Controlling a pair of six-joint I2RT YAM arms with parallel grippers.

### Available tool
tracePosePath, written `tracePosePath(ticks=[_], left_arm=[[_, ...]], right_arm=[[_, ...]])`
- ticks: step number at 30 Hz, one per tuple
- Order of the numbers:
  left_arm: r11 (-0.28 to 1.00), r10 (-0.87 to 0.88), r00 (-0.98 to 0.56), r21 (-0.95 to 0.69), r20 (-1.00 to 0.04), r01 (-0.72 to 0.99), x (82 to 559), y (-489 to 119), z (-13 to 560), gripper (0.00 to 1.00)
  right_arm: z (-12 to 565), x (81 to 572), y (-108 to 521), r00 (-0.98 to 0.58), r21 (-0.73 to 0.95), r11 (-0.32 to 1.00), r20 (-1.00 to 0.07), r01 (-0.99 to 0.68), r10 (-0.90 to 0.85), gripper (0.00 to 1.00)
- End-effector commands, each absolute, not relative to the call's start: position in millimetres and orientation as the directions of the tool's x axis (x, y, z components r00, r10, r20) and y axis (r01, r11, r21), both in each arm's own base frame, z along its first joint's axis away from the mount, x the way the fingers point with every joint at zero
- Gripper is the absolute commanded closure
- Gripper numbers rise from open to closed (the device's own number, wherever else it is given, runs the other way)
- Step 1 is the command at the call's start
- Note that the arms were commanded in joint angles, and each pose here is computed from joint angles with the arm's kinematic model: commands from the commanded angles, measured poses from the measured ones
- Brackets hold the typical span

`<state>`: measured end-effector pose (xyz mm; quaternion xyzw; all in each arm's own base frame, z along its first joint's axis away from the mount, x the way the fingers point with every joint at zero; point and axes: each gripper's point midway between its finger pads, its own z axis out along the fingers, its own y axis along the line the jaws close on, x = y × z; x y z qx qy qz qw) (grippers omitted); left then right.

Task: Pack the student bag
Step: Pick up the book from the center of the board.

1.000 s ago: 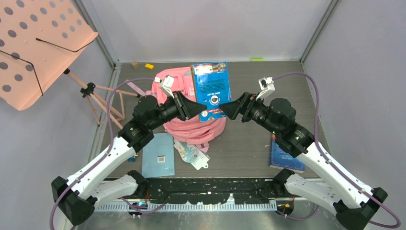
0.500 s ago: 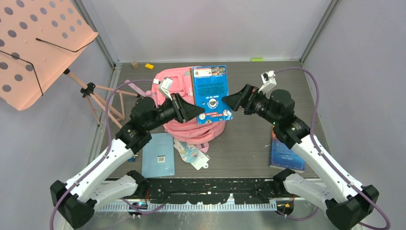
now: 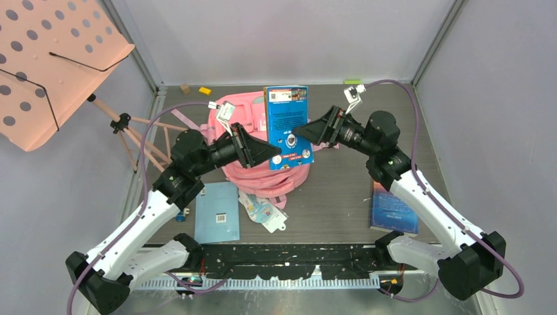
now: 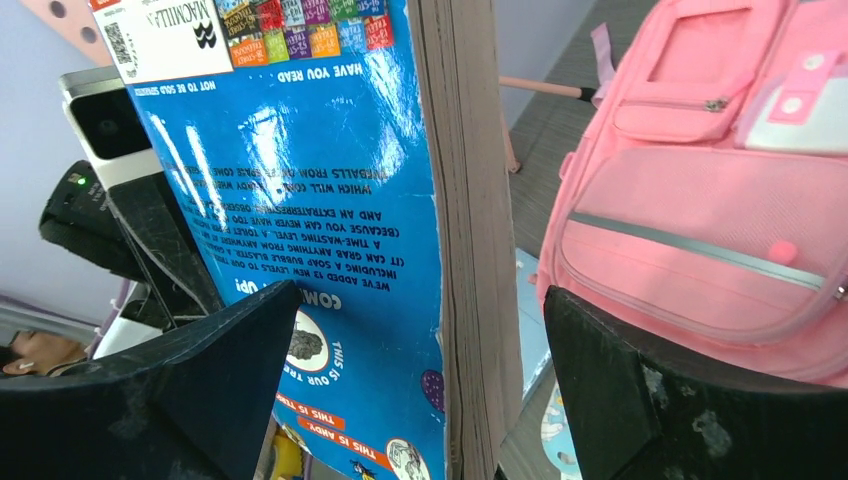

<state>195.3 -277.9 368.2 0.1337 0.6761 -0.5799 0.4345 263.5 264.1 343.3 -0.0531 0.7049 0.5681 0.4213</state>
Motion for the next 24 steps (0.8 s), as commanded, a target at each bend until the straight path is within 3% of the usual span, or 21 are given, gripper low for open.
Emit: tracePosePath(ticks=[1,24], left_arm=[[0.108,-0.409,-0.383,-0.461,-0.828,0.881,161,-272,463,1.00],[0.066,-0.445,-0.293,-0.357,-0.847,0.932,149,-268,493,1.00]], right_arm=[[371,253,273,-0.630,0.732,0.260,-0.678,-0.630,0.379,0.00],[411,207,297,-0.704,0.723,0.005,-0.675,-0.691,0.221,0.00]])
